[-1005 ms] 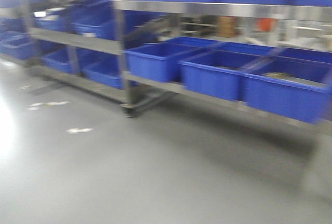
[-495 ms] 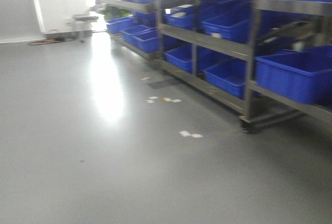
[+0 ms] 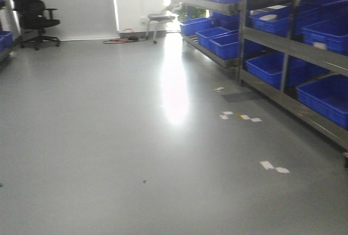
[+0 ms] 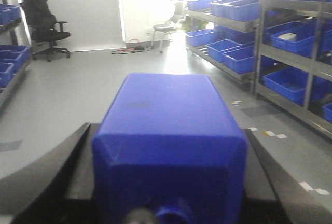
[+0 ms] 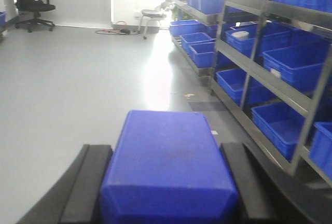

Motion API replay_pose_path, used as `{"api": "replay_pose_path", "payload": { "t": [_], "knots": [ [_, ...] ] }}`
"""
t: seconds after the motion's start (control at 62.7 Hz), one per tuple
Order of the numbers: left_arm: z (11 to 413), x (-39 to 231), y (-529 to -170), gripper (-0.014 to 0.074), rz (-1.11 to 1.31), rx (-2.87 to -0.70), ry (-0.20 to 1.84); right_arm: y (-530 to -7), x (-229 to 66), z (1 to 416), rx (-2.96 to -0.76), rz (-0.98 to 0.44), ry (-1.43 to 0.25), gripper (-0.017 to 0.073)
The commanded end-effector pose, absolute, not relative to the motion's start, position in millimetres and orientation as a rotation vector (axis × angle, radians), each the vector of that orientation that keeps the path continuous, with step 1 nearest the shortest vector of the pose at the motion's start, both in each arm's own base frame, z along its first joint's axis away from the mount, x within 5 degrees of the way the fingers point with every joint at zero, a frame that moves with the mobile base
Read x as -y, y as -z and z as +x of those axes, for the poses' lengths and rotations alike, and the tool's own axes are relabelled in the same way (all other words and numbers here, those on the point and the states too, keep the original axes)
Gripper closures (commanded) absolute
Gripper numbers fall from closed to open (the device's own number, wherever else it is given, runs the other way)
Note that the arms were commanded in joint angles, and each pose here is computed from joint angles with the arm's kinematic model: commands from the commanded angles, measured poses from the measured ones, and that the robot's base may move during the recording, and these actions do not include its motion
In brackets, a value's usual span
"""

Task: Pick and sort blue part to right shelf
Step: 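Drive the base forward toward the end of the room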

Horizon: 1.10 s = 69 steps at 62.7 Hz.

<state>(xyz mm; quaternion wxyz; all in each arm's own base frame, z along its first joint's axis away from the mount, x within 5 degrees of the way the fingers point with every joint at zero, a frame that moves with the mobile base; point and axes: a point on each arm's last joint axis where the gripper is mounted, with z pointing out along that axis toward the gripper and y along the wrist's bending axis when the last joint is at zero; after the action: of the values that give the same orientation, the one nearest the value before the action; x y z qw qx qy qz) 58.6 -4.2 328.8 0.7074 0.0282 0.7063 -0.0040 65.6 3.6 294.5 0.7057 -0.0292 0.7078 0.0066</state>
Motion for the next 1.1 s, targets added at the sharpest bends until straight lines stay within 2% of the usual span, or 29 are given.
{"api": "replay_pose_path", "payload": {
  "t": [0.0, 1.085],
  "knots": [
    [57.6, 3.2, -345.9, 0.0262, 0.044, -1.459, 0.009, -311.8, -2.6, 64.6, -1.463, -0.058, 0.004, 0.0134],
    [57.6, 3.2, -345.9, 0.0262, 0.044, -1.459, 0.009, -311.8, -2.6, 64.6, -1.463, -0.058, 0.004, 0.0134]
  ]
}}
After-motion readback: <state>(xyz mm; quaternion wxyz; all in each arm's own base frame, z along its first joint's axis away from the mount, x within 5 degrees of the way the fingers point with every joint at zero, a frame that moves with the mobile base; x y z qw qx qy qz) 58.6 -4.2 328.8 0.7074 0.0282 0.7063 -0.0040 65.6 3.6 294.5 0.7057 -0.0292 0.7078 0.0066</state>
